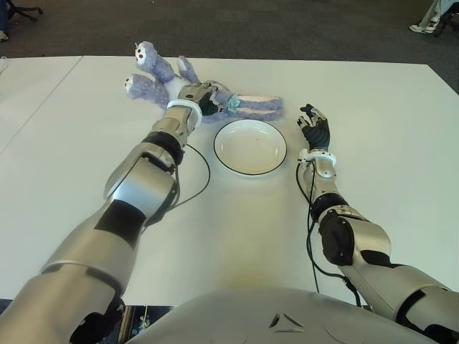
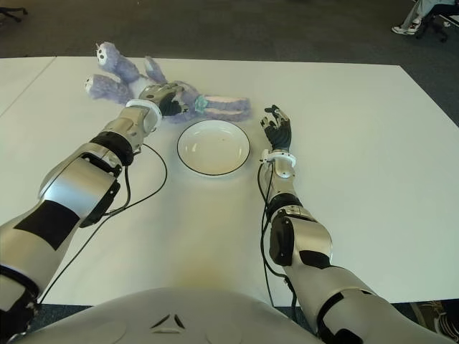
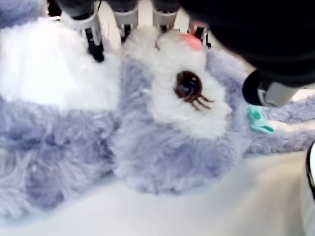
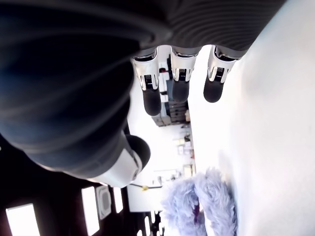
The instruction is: Put the doll into the plate.
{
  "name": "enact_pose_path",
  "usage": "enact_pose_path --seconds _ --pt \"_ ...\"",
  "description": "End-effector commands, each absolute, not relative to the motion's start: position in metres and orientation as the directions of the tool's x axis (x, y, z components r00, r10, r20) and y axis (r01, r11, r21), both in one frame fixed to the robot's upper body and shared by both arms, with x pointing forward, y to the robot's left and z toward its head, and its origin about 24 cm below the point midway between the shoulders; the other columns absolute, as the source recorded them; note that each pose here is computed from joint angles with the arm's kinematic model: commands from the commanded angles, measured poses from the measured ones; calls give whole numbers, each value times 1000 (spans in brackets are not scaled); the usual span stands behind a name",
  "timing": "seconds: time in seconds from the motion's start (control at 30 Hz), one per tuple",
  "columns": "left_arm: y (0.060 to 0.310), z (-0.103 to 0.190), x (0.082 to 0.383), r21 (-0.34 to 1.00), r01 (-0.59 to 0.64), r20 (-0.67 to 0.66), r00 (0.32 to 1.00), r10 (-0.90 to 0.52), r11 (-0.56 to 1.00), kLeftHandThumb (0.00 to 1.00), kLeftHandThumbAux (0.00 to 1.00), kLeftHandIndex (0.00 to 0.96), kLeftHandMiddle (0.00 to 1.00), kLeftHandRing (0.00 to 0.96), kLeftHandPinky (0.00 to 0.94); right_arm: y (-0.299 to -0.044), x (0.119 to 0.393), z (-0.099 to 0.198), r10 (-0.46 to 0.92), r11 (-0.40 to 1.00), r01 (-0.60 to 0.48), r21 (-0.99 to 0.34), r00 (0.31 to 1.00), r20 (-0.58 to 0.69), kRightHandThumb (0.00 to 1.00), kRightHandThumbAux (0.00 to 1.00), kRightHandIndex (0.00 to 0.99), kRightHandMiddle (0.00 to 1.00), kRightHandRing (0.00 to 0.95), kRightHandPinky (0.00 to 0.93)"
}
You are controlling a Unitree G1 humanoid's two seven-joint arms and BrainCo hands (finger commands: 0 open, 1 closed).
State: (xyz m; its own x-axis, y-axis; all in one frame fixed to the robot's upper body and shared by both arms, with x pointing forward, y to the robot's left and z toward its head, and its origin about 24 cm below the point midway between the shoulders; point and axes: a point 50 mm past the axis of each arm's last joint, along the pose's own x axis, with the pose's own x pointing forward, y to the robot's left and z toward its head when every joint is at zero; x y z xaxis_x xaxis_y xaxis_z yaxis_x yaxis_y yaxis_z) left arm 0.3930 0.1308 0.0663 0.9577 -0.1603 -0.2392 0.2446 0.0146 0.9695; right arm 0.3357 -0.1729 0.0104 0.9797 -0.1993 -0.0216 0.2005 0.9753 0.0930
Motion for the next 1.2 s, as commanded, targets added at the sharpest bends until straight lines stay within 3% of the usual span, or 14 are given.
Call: enact_pose_path --seconds 0.03,0.1,0.13,0.2,0.37,0.4,0.47,0.53,0.83,0.87,0.9,1.2 --pt "159 -19 342 855 509 -506 861 -56 93 586 387 182 119 164 261 -160 242 -98 -194 957 276 86 834 -516 698 828 363 124 0 0" --pt "162 -22 339 854 508 -507 861 -38 113 639 412 294 210 257 341 -159 242 -98 -193 957 277 90 836 -514 711 827 362 123 0 0" --pt "162 -23 338 854 506 -506 862 -32 122 700 613 393 305 324 354 -159 242 -98 -193 956 278 92 836 -513 713 827 362 122 0 0" --pt "164 -26 335 853 505 -507 862 -16 130 720 673 422 351 367 366 -159 242 -98 -192 956 278 97 838 -511 725 824 364 122 0 0" --pt "164 -34 329 850 516 -518 855 -13 106 730 685 428 355 368 343 -159 242 -97 -194 955 280 101 842 -504 727 821 368 124 0 0" --pt "164 -36 327 849 520 -521 853 -17 94 892 661 464 400 447 411 -159 242 -97 -195 954 281 101 843 -501 716 822 370 126 0 0" --pt "161 -38 325 848 526 -525 851 -30 71 940 652 469 421 473 457 -158 242 -97 -197 954 283 103 845 -497 712 822 371 126 1 0" --pt "158 -39 324 848 527 -525 850 -42 56 948 649 452 444 479 512 -158 242 -97 -196 954 282 104 846 -496 699 824 371 127 3 0" --pt "164 -41 321 845 534 -532 845 -59 26 949 649 448 450 480 523 -157 242 -97 -193 954 279 109 850 -490 693 825 371 127 3 0" --pt "167 -42 320 843 537 -535 841 -78 6 951 646 415 509 526 686 -157 241 -96 -190 954 277 115 855 -482 653 829 366 121 3 0" --pt "169 -43 318 842 540 -538 838 -91 -8 952 646 406 523 539 721 -157 241 -96 -188 954 275 119 859 -476 642 833 362 118 3 0" --pt "175 -53 299 874 484 -480 844 -239 -46 951 649 387 510 541 756 -160 239 -97 -174 955 264 132 867 -467 614 836 360 115 15 25"
